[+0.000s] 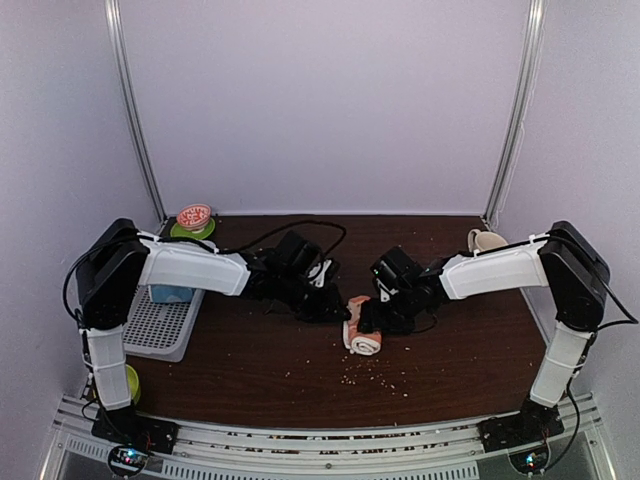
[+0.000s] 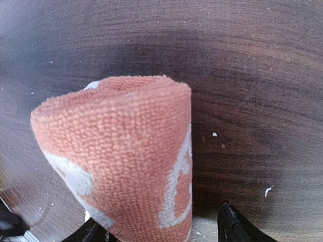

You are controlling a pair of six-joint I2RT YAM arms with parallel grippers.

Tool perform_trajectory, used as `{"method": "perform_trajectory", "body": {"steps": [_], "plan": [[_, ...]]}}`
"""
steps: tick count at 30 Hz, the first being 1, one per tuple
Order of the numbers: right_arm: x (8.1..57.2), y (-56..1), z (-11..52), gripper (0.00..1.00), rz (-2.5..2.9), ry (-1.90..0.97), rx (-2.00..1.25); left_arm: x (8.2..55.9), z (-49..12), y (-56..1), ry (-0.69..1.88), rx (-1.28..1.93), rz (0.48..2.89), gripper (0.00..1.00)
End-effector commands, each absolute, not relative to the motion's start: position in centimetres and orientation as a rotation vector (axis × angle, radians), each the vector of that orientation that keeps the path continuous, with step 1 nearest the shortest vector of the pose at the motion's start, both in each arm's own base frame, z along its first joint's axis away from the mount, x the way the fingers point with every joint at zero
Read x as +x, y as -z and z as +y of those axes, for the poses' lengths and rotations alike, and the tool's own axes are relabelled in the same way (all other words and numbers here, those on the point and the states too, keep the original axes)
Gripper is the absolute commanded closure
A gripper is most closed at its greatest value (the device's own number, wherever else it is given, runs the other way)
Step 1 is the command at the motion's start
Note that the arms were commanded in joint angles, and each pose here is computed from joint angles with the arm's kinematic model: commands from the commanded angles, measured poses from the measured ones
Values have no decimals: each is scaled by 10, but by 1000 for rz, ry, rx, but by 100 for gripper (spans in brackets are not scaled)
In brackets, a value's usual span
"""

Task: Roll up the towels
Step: Roll the towel at the center of the board.

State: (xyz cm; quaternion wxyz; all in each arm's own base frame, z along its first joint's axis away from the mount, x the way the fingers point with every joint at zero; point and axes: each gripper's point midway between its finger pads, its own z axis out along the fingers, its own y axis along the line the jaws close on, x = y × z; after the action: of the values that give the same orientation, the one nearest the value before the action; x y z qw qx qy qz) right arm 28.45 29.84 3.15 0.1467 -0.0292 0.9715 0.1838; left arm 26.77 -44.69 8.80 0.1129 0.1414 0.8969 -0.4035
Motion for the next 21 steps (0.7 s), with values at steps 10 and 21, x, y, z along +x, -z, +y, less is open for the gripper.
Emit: {"method": "perform_trajectory", "body": {"steps": [10, 21], "plan": [[283, -20, 295, 33, 2799, -463, -142, 303, -496, -84, 1496, 332, 2545, 89], [279, -44, 299, 31, 2769, -471, -231, 315, -479, -32, 1457, 160, 2659, 90]]}}
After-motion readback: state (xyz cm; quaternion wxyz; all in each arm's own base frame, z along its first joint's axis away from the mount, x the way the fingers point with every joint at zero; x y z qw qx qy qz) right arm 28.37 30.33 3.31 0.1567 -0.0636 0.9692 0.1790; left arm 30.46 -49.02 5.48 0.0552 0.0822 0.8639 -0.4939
